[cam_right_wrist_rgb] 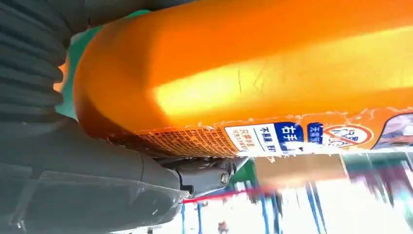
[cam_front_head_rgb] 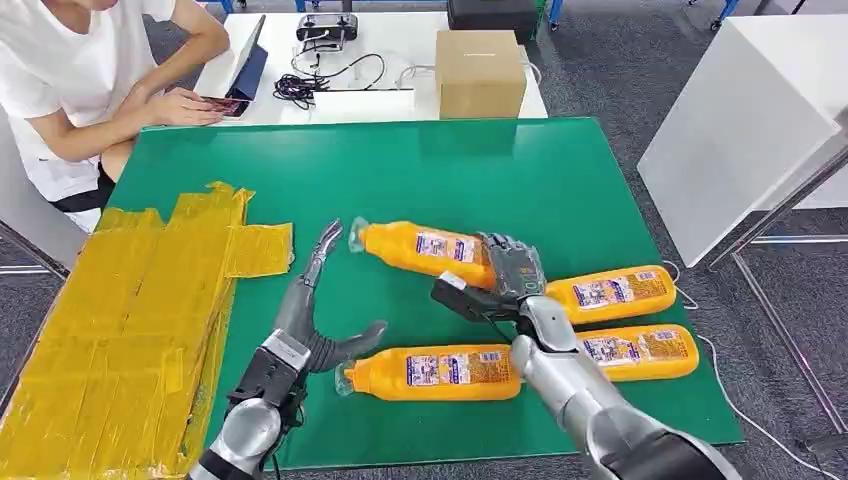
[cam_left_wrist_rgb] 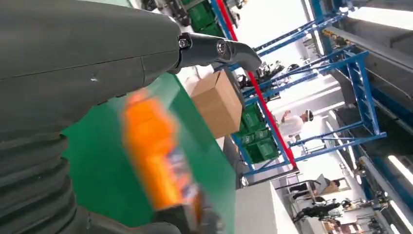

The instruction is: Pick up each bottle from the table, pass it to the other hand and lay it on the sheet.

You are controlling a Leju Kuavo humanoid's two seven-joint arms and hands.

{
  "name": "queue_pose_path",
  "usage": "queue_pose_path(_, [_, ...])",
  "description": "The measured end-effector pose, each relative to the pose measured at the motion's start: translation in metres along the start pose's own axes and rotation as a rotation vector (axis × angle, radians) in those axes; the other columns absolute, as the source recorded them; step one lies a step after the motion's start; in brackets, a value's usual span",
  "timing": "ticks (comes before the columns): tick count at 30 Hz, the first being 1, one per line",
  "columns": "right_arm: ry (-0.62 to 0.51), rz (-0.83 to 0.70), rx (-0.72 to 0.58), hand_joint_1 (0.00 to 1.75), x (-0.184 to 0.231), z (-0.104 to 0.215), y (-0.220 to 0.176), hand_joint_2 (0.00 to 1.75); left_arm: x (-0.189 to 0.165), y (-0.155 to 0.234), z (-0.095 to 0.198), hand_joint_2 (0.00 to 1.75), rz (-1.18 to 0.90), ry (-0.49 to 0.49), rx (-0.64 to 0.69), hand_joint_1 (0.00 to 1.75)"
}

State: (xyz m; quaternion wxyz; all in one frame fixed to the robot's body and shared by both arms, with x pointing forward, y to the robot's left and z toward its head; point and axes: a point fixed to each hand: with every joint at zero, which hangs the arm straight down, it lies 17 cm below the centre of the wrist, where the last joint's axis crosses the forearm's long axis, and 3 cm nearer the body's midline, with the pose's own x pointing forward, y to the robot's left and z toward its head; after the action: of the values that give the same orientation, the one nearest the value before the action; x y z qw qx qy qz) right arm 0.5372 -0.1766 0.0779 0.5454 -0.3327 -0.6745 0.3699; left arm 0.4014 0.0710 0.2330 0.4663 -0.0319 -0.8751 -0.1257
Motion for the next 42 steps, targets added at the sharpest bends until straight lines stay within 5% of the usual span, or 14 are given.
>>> queue_pose_path(8, [-0.036, -0.592, -0.221, 1.73, 0.034, 0.030, -0.047, 1.75, -0.002, 0.003, 0.001, 1.75, 0.160, 0.048, 0.012, 0.00])
queue_pose_path(15, [-0.131, -0.782, -0.214, 1.73, 0.073, 0.051, -0.058, 1.75, -0.005, -0.004, -0.003, 1.75, 0.374, 0.123, -0.051, 0.00])
queue_pose_path(42, [-0.333, -0.744, 0.101, 1.75, 0.196, 0.071, 0.022, 1.75, 0.012, -0.003, -0.039, 1.75, 0.518, 0.103, -0.117, 0.00])
